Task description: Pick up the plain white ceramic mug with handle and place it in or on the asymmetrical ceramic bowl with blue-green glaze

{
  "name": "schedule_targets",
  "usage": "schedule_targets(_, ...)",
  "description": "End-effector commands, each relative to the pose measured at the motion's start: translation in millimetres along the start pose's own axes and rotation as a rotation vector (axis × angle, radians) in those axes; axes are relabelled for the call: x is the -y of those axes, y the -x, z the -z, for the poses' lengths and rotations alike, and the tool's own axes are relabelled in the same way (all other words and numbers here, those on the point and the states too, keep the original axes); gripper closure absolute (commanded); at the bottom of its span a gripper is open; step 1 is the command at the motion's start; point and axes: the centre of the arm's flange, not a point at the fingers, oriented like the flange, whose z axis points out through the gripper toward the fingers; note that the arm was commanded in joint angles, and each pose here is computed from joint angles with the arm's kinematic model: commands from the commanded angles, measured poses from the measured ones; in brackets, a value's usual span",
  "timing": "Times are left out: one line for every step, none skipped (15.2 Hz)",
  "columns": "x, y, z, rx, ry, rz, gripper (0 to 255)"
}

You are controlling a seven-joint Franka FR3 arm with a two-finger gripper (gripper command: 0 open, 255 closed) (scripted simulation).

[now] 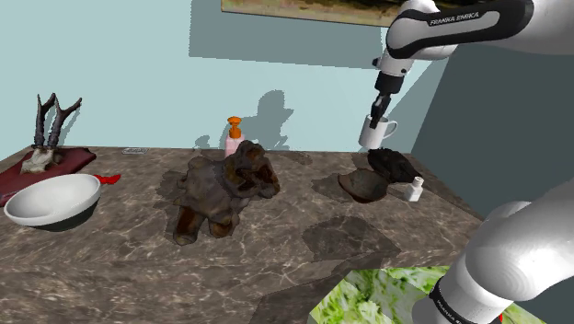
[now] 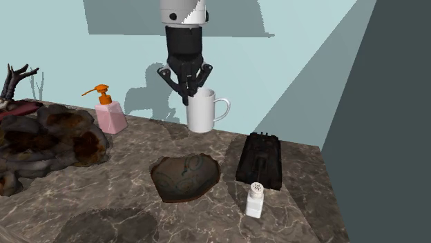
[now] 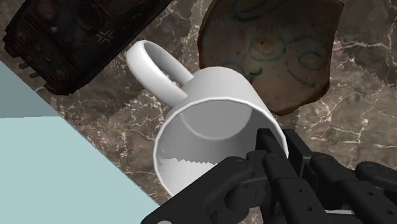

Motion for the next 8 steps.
schedule_targets(19, 15, 6, 0.000, 0.001, 0.000, 255)
schedule_targets(29, 23, 9, 0.000, 0.001, 0.000, 255)
schedule_targets(39, 32, 11, 0.000, 0.001, 0.000, 255)
schedule_targets(48, 41, 14, 0.000, 0.001, 0.000, 255)
schedule_targets(57, 48, 17, 0.000, 0.001, 0.000, 255)
schedule_targets(57, 49, 11, 0.000, 0.001, 0.000, 255)
schedule_targets(57, 49, 6, 0.000, 0.001, 0.000, 255)
schedule_targets(57, 49, 1, 0.000, 0.001, 0.000, 255)
